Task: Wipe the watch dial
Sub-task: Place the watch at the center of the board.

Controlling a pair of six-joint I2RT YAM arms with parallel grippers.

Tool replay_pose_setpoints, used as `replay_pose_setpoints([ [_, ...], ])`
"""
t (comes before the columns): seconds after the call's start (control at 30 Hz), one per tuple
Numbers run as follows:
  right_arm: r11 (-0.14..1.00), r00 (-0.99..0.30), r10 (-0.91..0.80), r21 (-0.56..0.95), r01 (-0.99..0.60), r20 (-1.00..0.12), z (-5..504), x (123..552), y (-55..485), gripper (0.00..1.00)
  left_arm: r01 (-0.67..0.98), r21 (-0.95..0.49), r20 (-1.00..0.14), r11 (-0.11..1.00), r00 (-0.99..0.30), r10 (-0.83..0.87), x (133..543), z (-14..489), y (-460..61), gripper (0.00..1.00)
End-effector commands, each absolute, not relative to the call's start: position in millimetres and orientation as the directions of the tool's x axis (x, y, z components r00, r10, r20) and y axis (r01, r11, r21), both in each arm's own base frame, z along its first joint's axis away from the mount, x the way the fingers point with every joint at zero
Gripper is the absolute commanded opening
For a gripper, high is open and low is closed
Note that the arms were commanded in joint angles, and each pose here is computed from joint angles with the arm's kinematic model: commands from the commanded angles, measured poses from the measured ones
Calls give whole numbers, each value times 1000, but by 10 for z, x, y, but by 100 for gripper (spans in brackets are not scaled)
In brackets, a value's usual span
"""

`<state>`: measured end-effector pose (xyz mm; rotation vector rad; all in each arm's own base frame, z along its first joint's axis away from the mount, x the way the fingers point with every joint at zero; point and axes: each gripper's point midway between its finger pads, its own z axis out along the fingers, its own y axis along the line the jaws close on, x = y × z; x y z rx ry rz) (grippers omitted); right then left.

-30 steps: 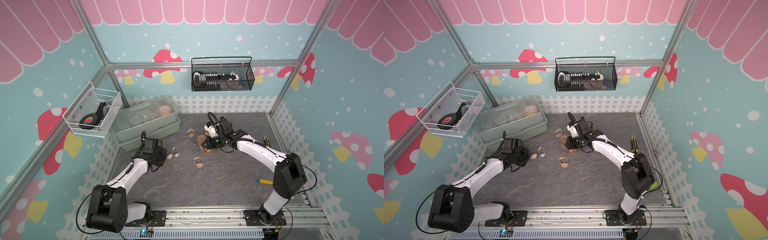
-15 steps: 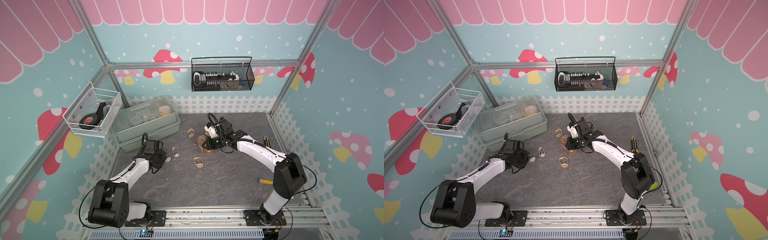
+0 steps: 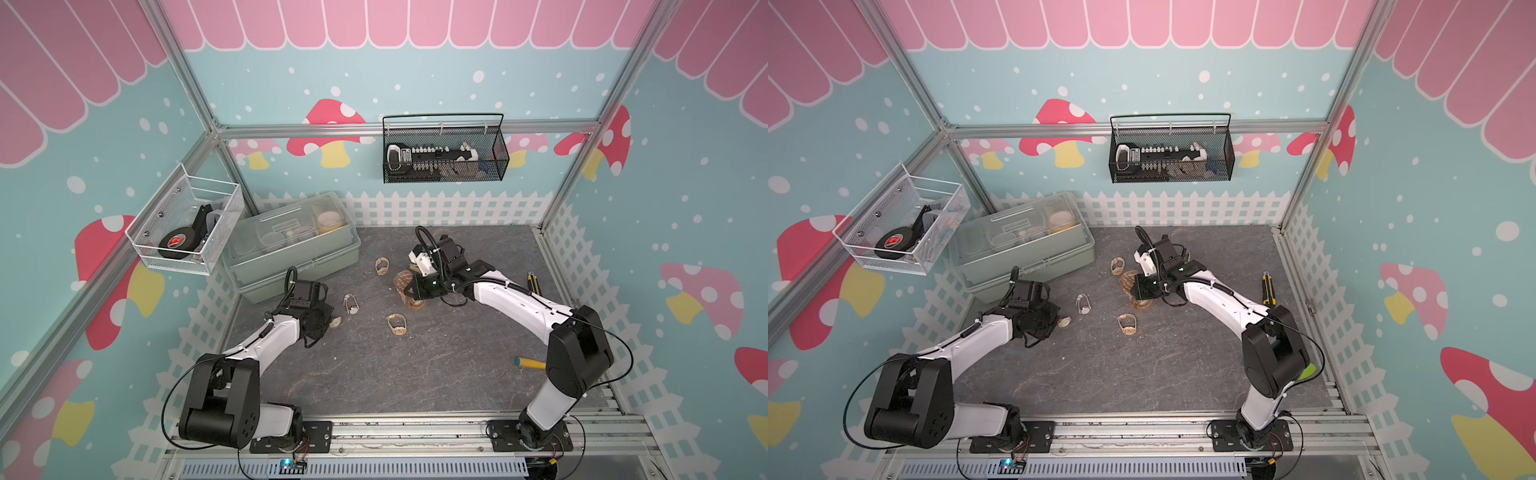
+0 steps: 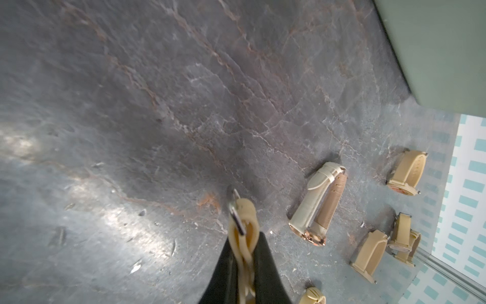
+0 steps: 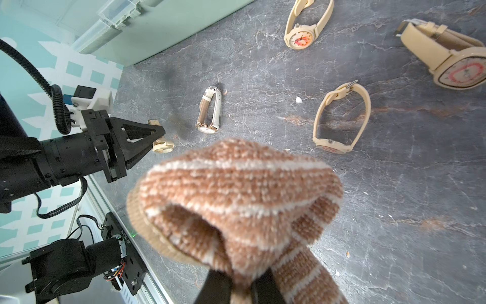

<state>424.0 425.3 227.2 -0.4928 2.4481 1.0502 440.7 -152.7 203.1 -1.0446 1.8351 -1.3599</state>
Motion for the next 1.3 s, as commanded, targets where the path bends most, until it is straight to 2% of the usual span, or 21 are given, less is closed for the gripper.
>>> replay_pose_setpoints([
  [0.0,577,-786,-130,598,-556,-605,2514,4284,4534,0,-192,-966,-9,174,-645,-764,4188,2131,-1889,0],
  [0.4,578,-786,-142,594,-559,-601,2499,4262,4547,0,-177,-915,-126,363,-728,-674,4023,2075,-1991,0],
  [0.8,575,-784,-137,596,-561,-605,2529,4275,4561,0,-168,-881,-165,443,-768,-619,3859,1993,-1984,0],
  [1.0,608,-777,-132,568,-554,-616,2582,4344,4419,0,-185,-891,-150,415,-742,-653,3820,1974,-1907,0],
  [1.27,668,-772,-116,526,-527,-625,2599,4408,3969,0,-201,-911,-113,361,-719,-686,3817,1950,-1858,0],
])
